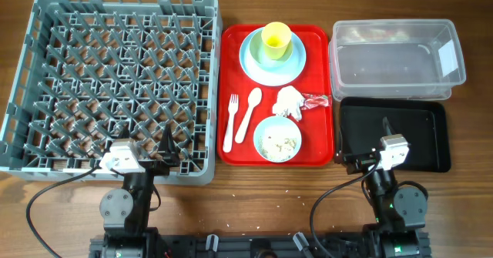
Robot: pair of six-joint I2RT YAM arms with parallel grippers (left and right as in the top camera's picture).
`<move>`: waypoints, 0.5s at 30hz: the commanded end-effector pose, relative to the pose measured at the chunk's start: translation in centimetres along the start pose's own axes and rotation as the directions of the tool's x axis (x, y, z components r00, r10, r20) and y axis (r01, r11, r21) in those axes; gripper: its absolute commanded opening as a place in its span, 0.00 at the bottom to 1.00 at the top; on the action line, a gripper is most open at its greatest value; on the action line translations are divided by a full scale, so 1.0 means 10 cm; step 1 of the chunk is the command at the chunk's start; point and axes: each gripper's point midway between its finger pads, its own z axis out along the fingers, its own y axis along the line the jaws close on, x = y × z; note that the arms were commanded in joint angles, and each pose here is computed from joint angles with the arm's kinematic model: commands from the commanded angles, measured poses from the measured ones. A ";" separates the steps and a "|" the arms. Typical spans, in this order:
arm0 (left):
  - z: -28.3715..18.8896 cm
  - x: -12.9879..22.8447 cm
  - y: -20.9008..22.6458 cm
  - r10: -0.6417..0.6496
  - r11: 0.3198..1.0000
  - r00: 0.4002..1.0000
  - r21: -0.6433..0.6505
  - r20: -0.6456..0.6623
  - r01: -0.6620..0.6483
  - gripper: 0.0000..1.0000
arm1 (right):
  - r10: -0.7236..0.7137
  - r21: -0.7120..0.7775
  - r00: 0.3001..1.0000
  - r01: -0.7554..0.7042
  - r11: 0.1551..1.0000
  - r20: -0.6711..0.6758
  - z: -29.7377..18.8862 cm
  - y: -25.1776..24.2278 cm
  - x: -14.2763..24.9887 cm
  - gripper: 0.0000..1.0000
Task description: Sort waste into correct bins and load items into the dishwasher rack
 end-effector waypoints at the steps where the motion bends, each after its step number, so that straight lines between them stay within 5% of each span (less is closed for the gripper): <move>1: 0.00 0.02 0.00 0.016 1.000 1.000 0.002 -0.003 -0.016 1.00 | -0.005 0.006 1.000 0.005 1.000 0.003 0.00 -0.01 -0.01 1.00; 15: 0.00 0.02 0.00 0.016 1.000 1.000 0.002 -0.003 -0.016 1.00 | -0.005 0.006 1.000 0.005 1.000 0.003 0.00 -0.01 -0.01 1.00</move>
